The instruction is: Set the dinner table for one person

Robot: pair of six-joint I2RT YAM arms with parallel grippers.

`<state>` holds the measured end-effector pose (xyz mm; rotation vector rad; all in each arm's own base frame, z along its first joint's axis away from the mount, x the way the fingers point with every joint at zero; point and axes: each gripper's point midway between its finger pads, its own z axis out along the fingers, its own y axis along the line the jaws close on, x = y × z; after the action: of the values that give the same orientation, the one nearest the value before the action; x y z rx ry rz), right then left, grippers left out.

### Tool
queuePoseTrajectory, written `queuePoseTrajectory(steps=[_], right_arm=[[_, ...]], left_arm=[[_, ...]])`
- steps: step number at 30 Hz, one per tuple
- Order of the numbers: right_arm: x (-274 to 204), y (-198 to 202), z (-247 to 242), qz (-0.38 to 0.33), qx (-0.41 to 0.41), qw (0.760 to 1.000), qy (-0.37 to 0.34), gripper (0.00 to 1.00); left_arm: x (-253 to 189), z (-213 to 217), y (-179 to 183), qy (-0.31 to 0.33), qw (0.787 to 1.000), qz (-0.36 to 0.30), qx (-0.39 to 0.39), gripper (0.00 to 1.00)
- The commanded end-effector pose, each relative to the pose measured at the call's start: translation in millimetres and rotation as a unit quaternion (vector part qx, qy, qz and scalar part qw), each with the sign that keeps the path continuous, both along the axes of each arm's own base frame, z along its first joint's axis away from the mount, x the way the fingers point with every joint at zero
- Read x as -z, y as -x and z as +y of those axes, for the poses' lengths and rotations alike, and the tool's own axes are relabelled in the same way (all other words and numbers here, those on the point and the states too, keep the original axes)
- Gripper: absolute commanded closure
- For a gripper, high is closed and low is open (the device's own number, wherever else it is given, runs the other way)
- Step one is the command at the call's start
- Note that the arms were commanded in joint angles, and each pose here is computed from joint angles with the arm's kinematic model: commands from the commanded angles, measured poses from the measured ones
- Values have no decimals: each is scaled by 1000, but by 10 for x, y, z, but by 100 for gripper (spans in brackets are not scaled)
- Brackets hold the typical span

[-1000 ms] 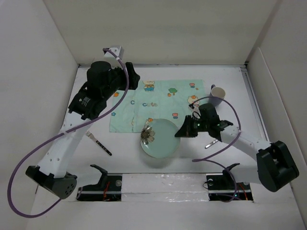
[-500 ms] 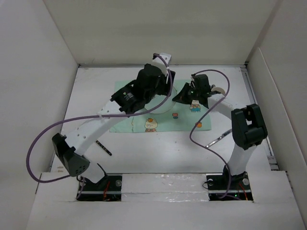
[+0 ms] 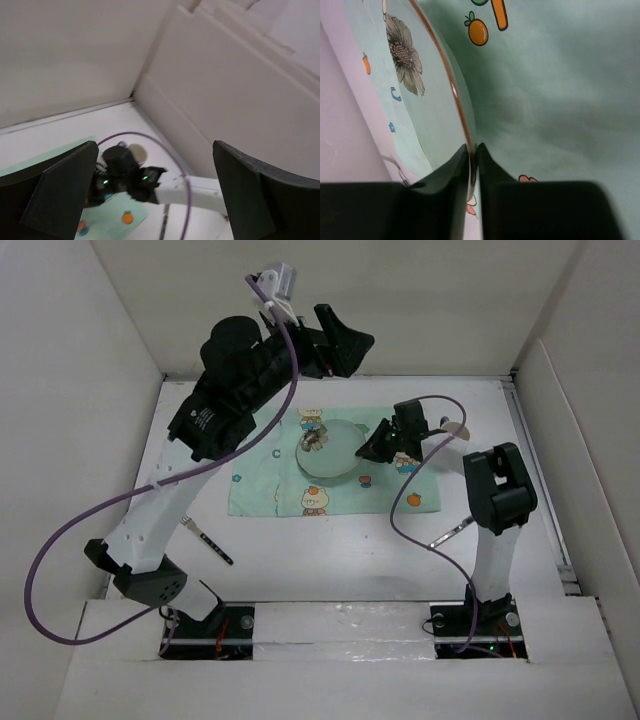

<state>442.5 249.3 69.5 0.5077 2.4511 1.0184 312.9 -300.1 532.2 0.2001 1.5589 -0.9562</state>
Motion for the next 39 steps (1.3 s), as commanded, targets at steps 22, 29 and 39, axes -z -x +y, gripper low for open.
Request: queuePoseTrajectory(steps=[22,29,39], right_arm=[[-1360,162,-212,-123,24,989,84,3],[-1960,172,-1123,-180,148,954,189,77],[-1857,523,-2646,-116,277,898,320,47]], left_arm=[[-1669,534,883,314,942,-68,99,1],[-1783,589,1019,311,939,-94,113,1],[-1794,528,1140,313,933,-91,152,1]])
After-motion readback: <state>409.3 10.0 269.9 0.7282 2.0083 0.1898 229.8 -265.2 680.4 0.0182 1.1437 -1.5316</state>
